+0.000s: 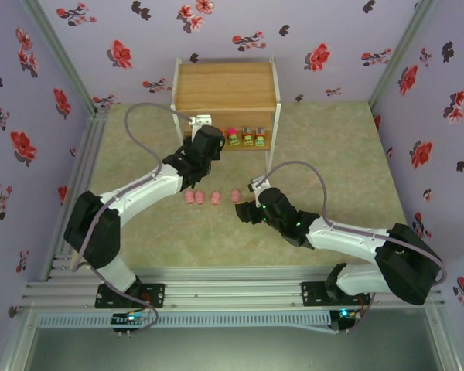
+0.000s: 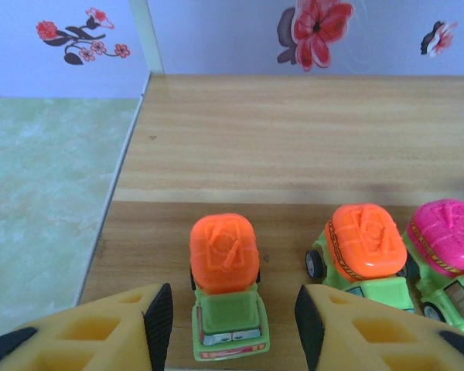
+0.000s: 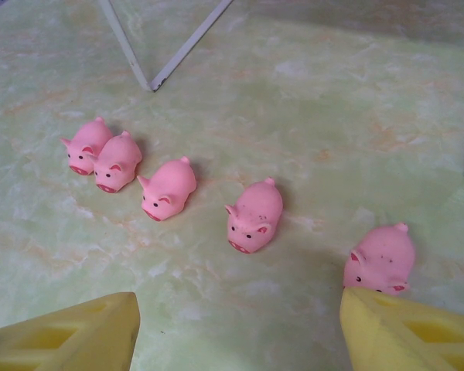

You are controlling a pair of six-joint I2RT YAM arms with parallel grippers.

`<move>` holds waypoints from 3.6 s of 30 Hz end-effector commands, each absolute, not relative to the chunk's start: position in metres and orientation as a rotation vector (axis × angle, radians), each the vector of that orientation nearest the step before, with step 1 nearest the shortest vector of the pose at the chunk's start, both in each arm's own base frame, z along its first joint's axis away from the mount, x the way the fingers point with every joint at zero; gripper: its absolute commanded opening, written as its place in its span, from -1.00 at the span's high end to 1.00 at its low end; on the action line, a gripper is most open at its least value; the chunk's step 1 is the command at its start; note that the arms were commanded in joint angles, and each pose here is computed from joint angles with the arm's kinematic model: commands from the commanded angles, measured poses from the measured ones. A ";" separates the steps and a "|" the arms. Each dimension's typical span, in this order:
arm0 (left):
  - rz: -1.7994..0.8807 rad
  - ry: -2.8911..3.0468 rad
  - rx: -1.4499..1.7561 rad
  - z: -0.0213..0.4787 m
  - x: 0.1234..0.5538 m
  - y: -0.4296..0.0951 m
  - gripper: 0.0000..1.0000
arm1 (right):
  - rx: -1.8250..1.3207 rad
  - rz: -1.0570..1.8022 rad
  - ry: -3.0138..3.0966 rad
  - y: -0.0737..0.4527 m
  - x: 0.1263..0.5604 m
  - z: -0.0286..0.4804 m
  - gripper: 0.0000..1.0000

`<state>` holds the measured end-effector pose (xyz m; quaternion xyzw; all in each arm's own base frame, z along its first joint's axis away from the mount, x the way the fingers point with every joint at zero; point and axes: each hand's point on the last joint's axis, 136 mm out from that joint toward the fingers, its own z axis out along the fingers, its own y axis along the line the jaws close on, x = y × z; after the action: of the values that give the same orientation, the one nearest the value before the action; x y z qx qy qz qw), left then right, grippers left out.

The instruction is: Place and organize the plastic toys onto the shelf

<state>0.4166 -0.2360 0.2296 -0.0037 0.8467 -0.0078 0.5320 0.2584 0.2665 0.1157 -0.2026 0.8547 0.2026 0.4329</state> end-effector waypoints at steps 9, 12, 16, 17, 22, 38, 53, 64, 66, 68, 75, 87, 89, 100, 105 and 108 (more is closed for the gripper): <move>0.013 1.998 0.044 0.238 0.375 -0.227 0.00 | -0.460 0.496 2.088 0.263 0.266 0.131 -0.17; 0.007 2.002 0.071 0.235 0.360 -0.226 -0.01 | -0.444 0.465 2.084 0.258 0.268 0.131 -0.17; 0.003 2.009 0.128 0.231 0.341 -0.228 -0.04 | -0.409 0.392 2.105 0.249 0.275 0.125 -0.19; 0.005 2.012 0.144 0.229 0.337 -0.228 -0.05 | -0.396 0.371 2.122 0.246 0.278 0.121 -0.19; 0.012 2.021 0.194 0.214 0.322 -0.226 -0.25 | -0.347 0.310 2.200 0.239 0.286 0.100 -0.20; 0.042 2.070 0.348 0.148 0.314 -0.220 -0.78 | -0.028 0.118 2.395 0.219 0.298 0.094 -0.22; -0.115 2.103 0.251 0.138 0.315 -0.207 -0.77 | 0.102 0.013 2.388 0.210 0.307 0.078 -0.13; -0.197 2.160 0.261 0.127 0.315 -0.219 -0.75 | 0.142 -0.009 2.369 0.216 0.312 0.063 -0.02; -0.204 2.159 0.260 0.128 0.315 -0.220 -0.75 | 0.149 -0.023 2.369 0.215 0.314 0.059 0.02; -0.206 2.161 0.260 0.127 0.315 -0.220 -0.75 | 0.150 -0.026 2.370 0.217 0.315 0.057 0.06; -0.206 2.166 0.258 0.127 0.315 -0.220 -0.73 | 0.155 -0.046 2.362 0.219 0.319 0.053 0.22; -0.205 2.168 0.248 0.129 0.315 -0.216 -0.73 | 0.145 -0.037 2.362 0.233 0.330 0.054 0.30; -0.209 2.168 0.245 0.130 0.316 -0.216 -0.73 | 0.155 -0.026 2.357 0.232 0.329 0.057 0.29; -0.231 2.177 0.243 0.129 0.315 -0.218 -0.73 | 0.204 -0.032 2.377 0.236 0.326 0.055 0.23; -0.233 2.175 0.241 0.130 0.315 -0.217 -0.73 | 0.219 -0.063 2.384 0.237 0.329 0.054 0.25; -0.233 2.175 0.239 0.130 0.315 -0.216 -0.73 | 0.222 -0.079 2.398 0.239 0.330 0.049 0.28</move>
<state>0.3111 -0.2157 0.1188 0.1059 0.8842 -0.0849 0.4469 0.3293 0.2436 0.0537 0.0733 0.9302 -0.0048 0.3596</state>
